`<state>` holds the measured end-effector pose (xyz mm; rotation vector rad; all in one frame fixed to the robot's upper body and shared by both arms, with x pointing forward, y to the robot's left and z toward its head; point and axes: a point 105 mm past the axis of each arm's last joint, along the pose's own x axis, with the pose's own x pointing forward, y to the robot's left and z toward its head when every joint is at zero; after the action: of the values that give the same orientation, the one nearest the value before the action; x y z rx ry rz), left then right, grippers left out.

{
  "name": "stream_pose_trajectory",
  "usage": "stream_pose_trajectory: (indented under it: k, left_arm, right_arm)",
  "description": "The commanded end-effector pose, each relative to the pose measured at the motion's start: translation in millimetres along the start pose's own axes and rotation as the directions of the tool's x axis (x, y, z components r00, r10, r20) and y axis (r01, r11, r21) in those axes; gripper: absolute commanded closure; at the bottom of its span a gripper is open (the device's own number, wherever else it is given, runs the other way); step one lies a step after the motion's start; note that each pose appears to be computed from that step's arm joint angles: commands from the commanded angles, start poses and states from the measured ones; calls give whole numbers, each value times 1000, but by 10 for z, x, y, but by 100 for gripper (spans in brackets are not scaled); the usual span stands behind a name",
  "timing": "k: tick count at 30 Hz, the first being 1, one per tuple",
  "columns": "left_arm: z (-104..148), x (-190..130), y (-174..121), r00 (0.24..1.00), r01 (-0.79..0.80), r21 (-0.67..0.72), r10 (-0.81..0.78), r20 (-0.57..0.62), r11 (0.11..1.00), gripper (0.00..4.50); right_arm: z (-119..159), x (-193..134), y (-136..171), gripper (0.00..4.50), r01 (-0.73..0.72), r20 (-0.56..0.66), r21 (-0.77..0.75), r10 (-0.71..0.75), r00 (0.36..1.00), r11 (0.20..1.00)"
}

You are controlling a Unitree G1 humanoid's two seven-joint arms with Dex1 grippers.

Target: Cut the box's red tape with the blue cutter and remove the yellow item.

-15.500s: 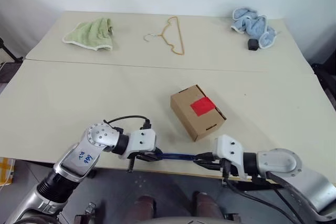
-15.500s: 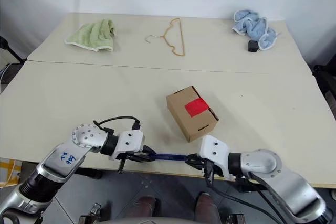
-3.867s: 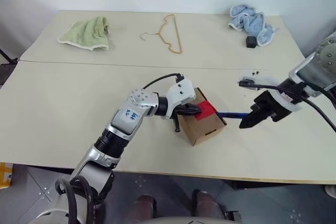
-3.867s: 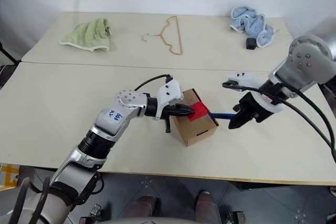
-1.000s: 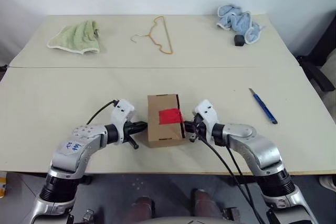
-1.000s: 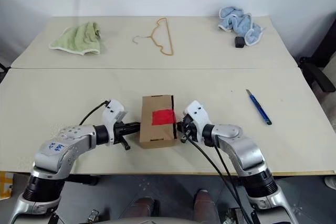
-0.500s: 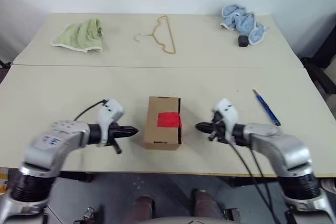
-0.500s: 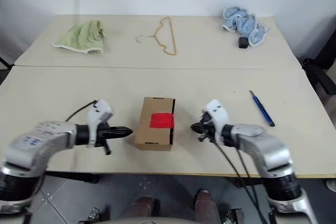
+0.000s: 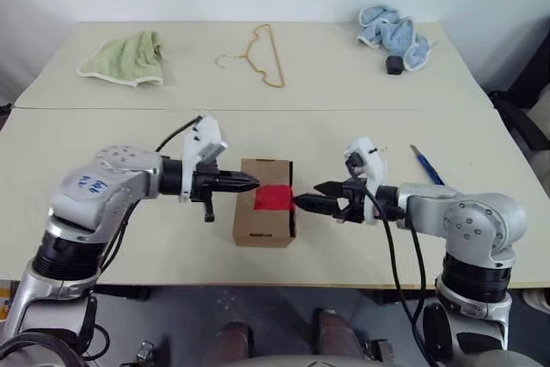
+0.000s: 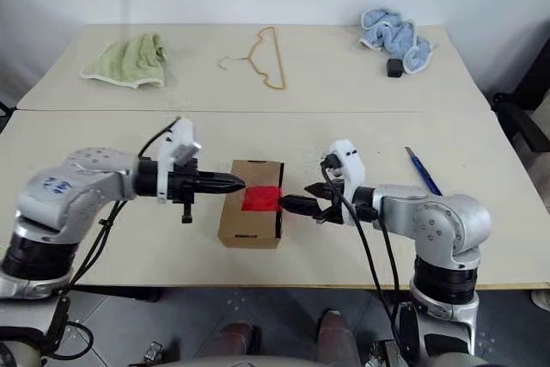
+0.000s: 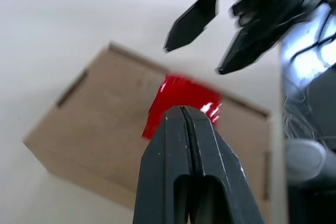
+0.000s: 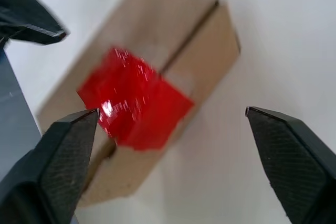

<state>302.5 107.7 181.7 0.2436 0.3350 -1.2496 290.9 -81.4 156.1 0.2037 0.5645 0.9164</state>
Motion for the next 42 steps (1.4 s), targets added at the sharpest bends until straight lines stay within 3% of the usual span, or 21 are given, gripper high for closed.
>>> stream_pose_trajectory:
  k: [1, 12, 26, 32, 42]
  left_arm:
    - [-1, 57, 20, 1000, -25, 59, 26, -12, 998, 450]
    - [-262, 131, -41, 998, -15, 30, 17, -63, 999, 450]
    - [-359, 239, -58, 997, -12, 51, 16, -75, 999, 450]
    - [-469, 289, -79, 993, -7, 67, 15, -115, 998, 450]
    - [-675, 290, -135, 987, -15, 43, 22, -160, 999, 450]
  right_arm:
    - [14, 7, 35, 2, 12, 19, -20, -12, 1000, 1000]
    - [-153, -50, -153, 2, 74, -47, -22, -75, 996, 997]
    - [-12, 100, -104, 2, 180, -104, -131, -195, 975, 975]
    - [74, 90, -198, 2, 288, -99, -231, -317, 943, 929]
    - [-72, 31, -517, 2, 384, -100, -422, -463, 881, 822]
